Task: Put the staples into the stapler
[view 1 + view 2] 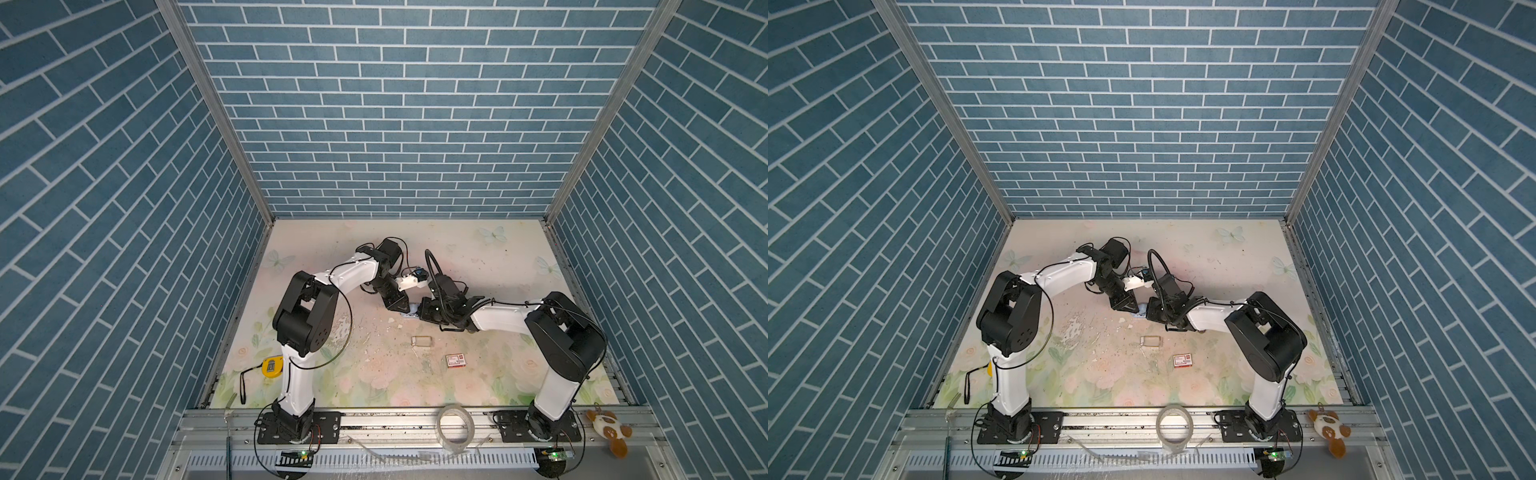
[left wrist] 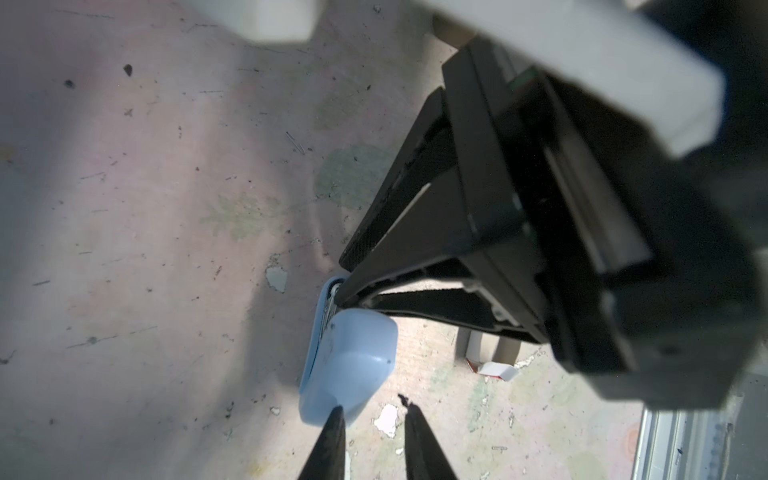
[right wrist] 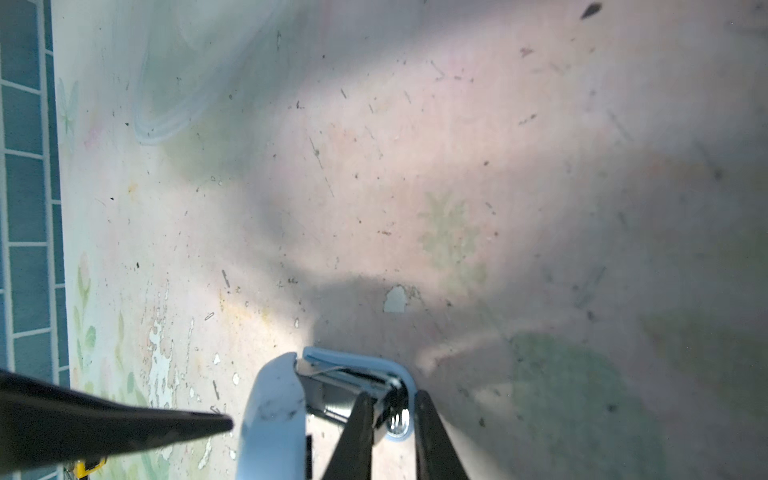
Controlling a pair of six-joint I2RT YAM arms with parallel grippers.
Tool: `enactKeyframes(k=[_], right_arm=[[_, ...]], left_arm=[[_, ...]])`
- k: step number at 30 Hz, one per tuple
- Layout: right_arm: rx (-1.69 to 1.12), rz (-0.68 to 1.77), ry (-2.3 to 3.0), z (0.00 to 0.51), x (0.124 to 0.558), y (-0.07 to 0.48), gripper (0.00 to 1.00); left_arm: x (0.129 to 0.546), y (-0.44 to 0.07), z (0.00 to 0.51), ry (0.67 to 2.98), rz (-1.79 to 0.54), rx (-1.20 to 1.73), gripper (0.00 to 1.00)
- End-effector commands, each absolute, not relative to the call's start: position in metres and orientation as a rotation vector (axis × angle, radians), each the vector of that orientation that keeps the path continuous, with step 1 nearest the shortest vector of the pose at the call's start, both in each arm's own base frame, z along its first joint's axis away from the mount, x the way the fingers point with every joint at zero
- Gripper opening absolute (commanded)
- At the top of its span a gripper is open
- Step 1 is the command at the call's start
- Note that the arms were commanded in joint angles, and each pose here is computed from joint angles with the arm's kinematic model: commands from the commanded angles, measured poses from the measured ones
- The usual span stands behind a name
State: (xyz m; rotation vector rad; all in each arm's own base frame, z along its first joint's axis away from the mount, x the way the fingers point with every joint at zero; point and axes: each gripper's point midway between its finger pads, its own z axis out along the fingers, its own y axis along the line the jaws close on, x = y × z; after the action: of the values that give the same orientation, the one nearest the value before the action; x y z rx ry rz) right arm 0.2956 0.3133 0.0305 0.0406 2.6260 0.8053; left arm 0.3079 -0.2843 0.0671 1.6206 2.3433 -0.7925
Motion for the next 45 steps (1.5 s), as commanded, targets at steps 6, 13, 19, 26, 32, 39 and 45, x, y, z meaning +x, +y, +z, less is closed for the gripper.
enactKeyframes(k=[6, 13, 19, 26, 32, 39, 45], right_arm=[[0.069, 0.859, 2.620, 0.027, 0.293, 0.304, 0.21], [0.063, 0.897, 2.591, 0.035, 0.295, 0.307, 0.23], [0.057, 0.964, 2.540, 0.045, 0.299, 0.310, 0.24], [0.062, 0.988, 2.520, 0.052, 0.305, 0.312, 0.25], [0.072, 1.011, 2.516, 0.053, 0.308, 0.313, 0.25], [0.138, 0.992, 2.490, 0.056, 0.317, 0.301, 0.25], [0.156, 0.943, 2.469, 0.079, 0.328, 0.289, 0.24]], left_arm=[[0.303, -0.288, 0.087, 2.297, -0.815, 1.609, 0.27], [0.303, -0.289, 0.093, 2.277, -0.812, 1.603, 0.32], [0.303, -0.290, 0.104, 2.253, -0.809, 1.595, 0.36], [0.303, -0.289, 0.106, 2.251, -0.806, 1.590, 0.40], [0.301, -0.288, 0.104, 2.253, -0.802, 1.592, 0.43], [0.302, -0.285, 0.103, 2.228, -0.771, 1.639, 0.44], [0.305, -0.279, 0.108, 2.172, -0.698, 1.785, 0.44]])
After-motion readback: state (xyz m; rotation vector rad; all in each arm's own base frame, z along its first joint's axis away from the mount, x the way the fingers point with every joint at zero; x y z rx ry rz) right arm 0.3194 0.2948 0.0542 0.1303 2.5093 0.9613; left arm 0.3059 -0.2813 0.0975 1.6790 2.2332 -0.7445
